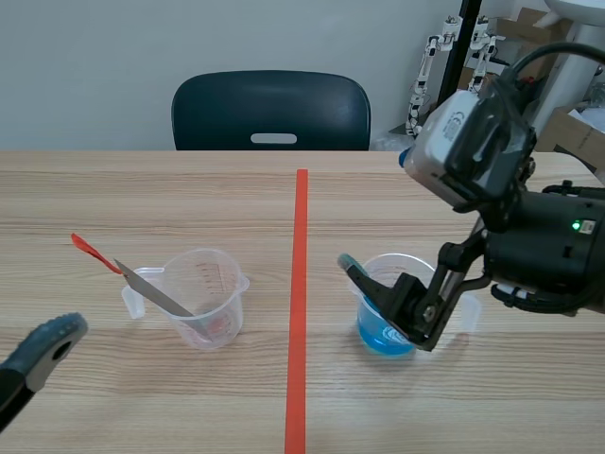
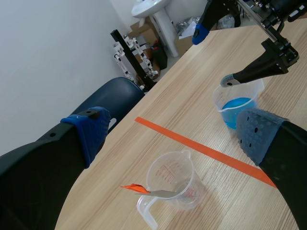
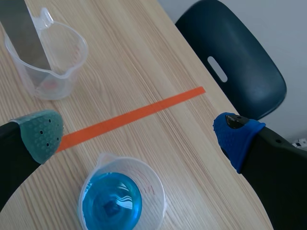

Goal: Do the redox reaction experiment. lift the metal plate out of the left beaker

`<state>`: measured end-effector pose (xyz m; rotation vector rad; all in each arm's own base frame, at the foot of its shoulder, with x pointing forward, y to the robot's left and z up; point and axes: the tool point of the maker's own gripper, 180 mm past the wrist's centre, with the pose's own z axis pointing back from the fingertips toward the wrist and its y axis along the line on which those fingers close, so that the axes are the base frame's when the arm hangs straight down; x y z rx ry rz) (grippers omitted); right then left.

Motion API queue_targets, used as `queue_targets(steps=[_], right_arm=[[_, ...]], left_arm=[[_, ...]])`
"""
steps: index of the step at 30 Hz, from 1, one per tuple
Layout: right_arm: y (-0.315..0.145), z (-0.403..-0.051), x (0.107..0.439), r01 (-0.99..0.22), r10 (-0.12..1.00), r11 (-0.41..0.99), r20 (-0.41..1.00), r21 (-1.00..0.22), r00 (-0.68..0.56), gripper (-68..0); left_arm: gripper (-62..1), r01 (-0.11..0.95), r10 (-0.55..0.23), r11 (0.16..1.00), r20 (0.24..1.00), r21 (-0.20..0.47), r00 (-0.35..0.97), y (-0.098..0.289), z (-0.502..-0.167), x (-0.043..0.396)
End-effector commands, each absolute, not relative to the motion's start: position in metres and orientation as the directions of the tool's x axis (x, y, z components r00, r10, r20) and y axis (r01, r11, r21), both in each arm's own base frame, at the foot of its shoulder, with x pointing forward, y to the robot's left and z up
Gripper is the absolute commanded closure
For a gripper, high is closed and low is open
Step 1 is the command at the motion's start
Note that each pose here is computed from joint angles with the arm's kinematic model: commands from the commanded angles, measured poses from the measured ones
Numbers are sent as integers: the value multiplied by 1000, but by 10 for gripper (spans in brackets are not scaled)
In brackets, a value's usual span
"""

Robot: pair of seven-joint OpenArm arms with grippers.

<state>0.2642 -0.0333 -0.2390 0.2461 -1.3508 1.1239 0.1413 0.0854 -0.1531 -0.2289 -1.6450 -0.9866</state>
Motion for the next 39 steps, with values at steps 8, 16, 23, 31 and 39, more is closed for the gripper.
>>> queue_targets(steps=[8, 16, 23, 31, 39], right_arm=[[18, -240, 252, -811, 437, 382, 859, -444, -265, -679], [50, -238, 241, -832, 388, 326, 866, -449, -316, -679], [68, -256, 238, -849, 391, 308, 871, -429, -298, -679], [89, -265, 237, -864, 378, 282, 876, -418, -300, -679], [109, -266, 245, -861, 378, 294, 878, -414, -293, -679]], left_arm=[[-551, 607, -386, 640, 880, 472, -278, 91, -163, 147], [-551, 673, -290, 653, 935, 349, -203, 101, -190, 128], [-551, 618, -172, 759, 979, 204, -112, 133, -242, 112], [-551, 586, -15, 809, 998, 53, -68, 146, -285, 84], [-551, 539, 55, 842, 997, -16, -56, 162, -315, 66]])
